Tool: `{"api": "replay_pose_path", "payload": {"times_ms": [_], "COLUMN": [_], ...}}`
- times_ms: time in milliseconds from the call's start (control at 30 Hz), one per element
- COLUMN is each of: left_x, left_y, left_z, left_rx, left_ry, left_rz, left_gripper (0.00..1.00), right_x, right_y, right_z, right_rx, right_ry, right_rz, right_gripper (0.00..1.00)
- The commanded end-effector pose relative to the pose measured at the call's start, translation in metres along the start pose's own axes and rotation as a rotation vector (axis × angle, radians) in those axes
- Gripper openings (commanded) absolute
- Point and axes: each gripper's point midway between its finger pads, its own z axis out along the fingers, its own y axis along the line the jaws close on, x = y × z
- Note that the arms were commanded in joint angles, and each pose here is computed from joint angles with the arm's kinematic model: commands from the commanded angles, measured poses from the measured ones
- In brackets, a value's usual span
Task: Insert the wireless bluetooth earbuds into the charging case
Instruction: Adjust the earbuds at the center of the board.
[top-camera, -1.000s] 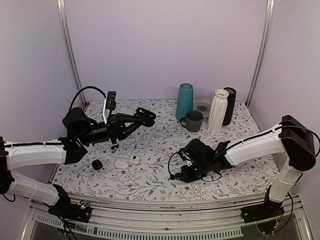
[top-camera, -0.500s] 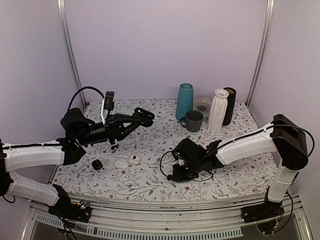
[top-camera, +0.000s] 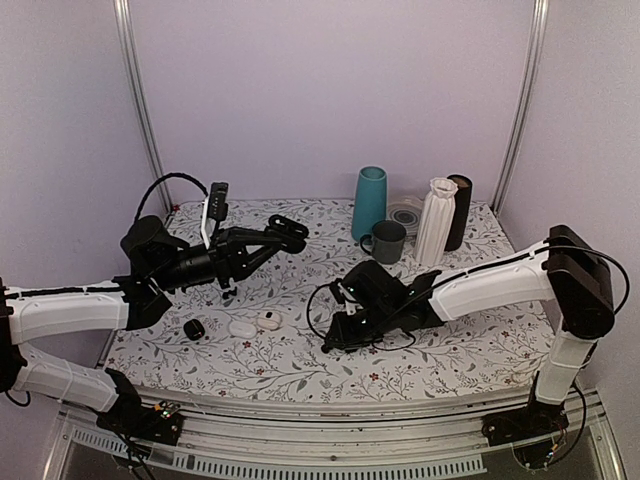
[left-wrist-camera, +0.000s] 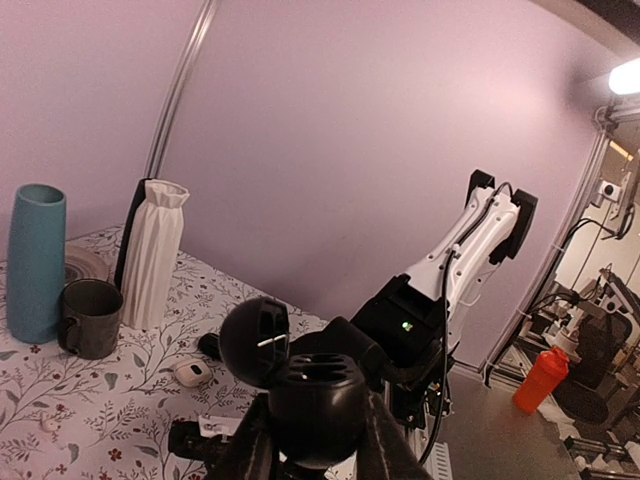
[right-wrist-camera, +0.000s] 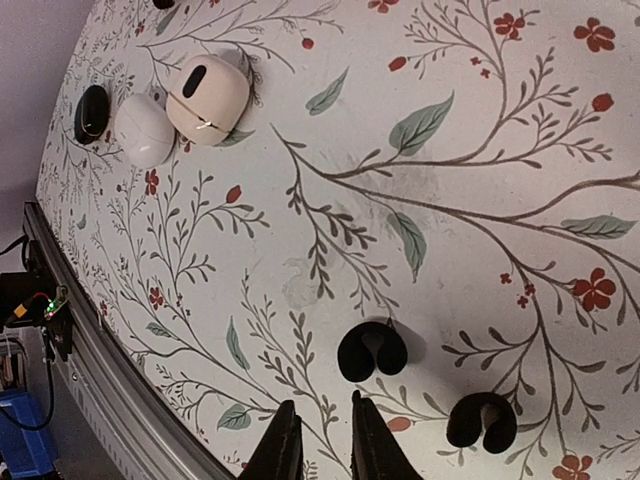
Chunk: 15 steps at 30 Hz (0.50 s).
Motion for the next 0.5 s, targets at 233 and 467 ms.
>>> {"api": "replay_pose_path", "payload": {"times_ms": [233, 467], "left_x": [-0.008, -0.008], "left_y": [0.0, 0.0], "left_z": [-0.002, -0.003], "left_rx": [-0.002, -0.003], "left_ry": [-0.021, -0.022], "left_rz": [0.012, 0.011], "left_gripper": [0.0, 0.0], "right_x": [-0.017, -0.014], "right_y": [-0.057, -0.076], "right_z": [-0.035, -0.018], "right_rx": [0.11, 0.199], "right_ry": [-0.061, -0.03], "right_rz": [-0.074, -0.07], "right_gripper": [0.16, 0.09]}}
